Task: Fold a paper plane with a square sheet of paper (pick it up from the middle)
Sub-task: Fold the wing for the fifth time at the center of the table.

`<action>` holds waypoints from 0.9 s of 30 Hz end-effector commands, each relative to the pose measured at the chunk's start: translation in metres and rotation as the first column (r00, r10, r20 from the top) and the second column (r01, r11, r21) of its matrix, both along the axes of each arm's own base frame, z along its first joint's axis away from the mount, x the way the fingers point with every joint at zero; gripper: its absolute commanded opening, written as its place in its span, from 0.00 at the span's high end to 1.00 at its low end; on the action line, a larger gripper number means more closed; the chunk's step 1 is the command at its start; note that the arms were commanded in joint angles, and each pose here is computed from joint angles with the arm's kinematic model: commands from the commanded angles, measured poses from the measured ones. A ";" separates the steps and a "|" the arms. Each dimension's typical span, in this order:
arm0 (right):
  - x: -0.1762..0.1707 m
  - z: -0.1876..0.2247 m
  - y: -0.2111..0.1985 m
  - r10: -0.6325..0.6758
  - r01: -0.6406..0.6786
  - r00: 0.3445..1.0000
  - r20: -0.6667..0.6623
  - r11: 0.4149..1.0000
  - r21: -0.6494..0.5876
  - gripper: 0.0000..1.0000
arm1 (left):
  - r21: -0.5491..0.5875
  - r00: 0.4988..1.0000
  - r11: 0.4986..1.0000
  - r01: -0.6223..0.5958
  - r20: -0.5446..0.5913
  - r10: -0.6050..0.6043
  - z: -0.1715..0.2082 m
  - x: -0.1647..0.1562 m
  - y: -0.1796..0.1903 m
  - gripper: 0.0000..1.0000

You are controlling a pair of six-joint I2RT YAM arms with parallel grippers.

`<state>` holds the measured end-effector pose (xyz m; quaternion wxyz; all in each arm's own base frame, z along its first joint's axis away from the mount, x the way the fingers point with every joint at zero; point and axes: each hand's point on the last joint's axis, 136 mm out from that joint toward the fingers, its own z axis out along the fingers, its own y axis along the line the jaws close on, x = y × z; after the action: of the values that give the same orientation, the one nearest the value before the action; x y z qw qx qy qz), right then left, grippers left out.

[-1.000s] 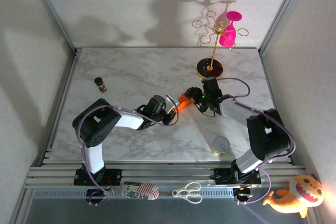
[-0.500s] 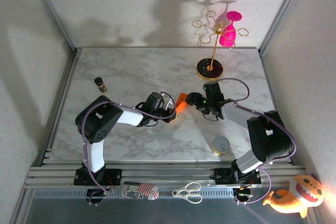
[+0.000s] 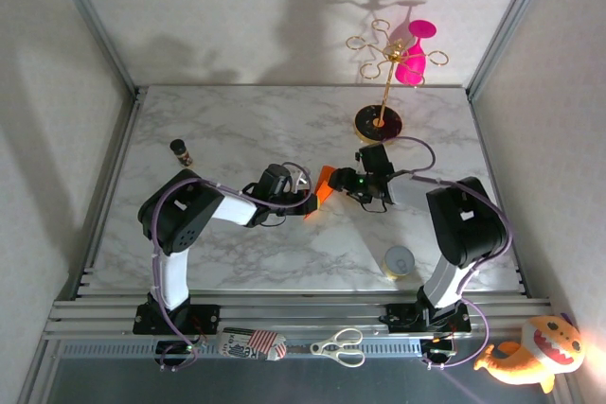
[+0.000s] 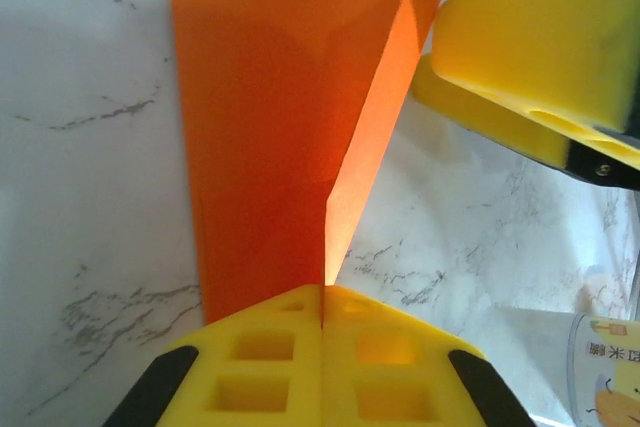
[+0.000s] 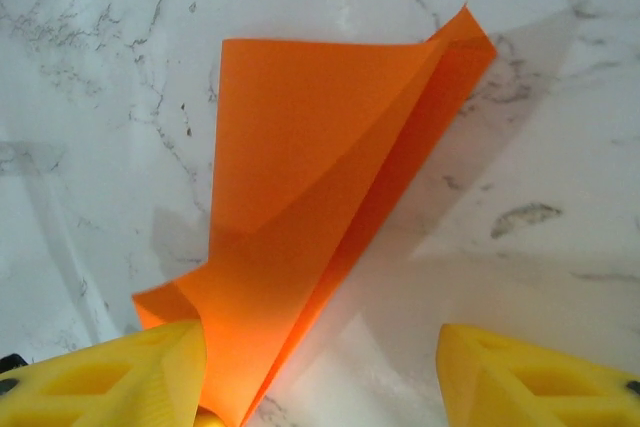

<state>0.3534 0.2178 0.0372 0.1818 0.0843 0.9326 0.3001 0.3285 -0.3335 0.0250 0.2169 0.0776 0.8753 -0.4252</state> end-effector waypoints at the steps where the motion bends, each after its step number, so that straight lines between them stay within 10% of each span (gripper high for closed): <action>1: 0.001 -0.008 0.000 0.016 -0.017 0.999 -0.035 0.999 -0.030 0.37 | -0.028 0.999 1.000 -0.014 -0.039 0.013 -0.004 -0.001 0.003 1.00; 27: -0.012 -0.077 -0.020 -0.098 0.026 0.973 -0.211 0.947 -0.319 0.28 | 0.018 0.998 1.000 -0.017 -0.066 0.019 -0.016 -0.005 0.012 0.84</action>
<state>0.3598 0.2219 0.0217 0.1349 0.1022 0.9634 0.2079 0.3286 -0.3337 0.0283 0.2074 0.0627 0.8683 -0.4462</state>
